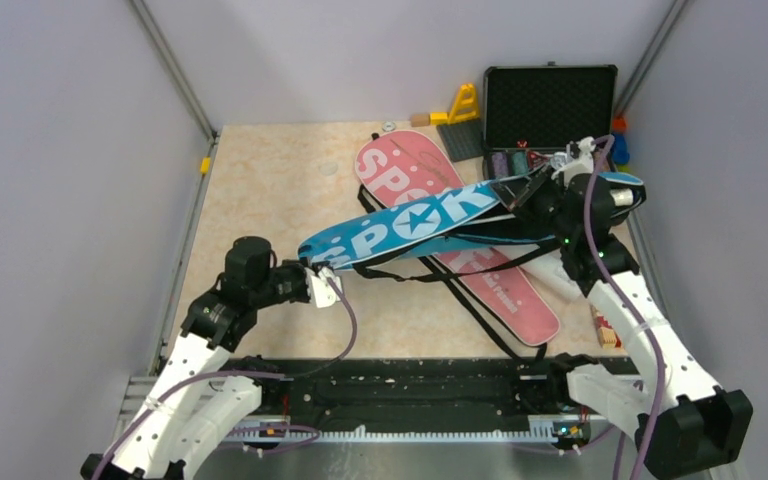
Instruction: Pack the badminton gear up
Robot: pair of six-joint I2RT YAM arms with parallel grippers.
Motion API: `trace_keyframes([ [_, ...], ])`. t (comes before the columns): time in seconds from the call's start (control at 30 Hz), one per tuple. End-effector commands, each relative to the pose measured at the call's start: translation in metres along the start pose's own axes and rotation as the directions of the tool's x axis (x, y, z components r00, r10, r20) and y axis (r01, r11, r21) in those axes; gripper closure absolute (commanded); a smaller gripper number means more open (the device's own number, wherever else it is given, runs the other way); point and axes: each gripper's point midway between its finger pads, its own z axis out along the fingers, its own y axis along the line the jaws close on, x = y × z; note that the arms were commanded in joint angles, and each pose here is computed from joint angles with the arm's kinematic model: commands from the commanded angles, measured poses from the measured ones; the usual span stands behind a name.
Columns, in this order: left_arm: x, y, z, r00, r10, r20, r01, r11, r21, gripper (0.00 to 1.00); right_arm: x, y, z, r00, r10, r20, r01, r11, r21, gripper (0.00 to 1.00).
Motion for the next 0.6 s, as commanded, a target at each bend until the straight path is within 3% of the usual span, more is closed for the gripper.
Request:
trace_keyframes([
  [0.0, 0.041, -0.024, -0.011, 0.981, -0.075, -0.180, 0.083, 0.996, 0.033, 1.00, -0.066, 0.009, -0.015, 0.987, 0.018, 0.160, -0.020, 1.000, 0.015, 1.00],
  [0.13, 0.017, -0.006, -0.004, 0.991, -0.116, -0.067, 0.114, 0.993, -0.025, 1.00, -0.032, 0.021, -0.005, 0.996, 0.093, 0.019, -0.090, 0.990, -0.112, 1.00],
  [0.23, -0.005, 0.004, 0.002, 0.989, -0.138, 0.046, 0.139, 0.990, -0.035, 0.52, -0.014, 0.019, -0.005, 0.993, 0.115, -0.009, -0.116, 0.986, -0.119, 1.00],
  [0.27, -0.014, 0.006, 0.002, 0.988, -0.136, 0.079, 0.139, 0.990, -0.023, 0.27, -0.009, 0.018, -0.005, 0.992, 0.121, -0.016, -0.122, 0.985, -0.122, 1.00],
  [0.3, -0.021, 0.006, 0.003, 0.984, -0.141, 0.109, 0.143, 0.990, -0.006, 0.12, -0.004, 0.016, -0.005, 0.991, 0.135, -0.026, -0.137, 0.983, -0.120, 1.00],
  [0.4, -0.046, 0.009, 0.007, 0.965, -0.173, 0.197, 0.166, 0.985, 0.051, 0.02, 0.010, 0.010, -0.004, 0.982, 0.188, -0.022, -0.189, 0.975, -0.118, 1.00],
  [0.57, -0.097, 0.007, 0.021, 0.925, -0.199, 0.324, 0.160, 0.977, 0.144, 0.01, 0.014, 0.004, -0.007, 0.960, 0.267, 0.078, -0.257, 0.959, -0.117, 1.00],
])
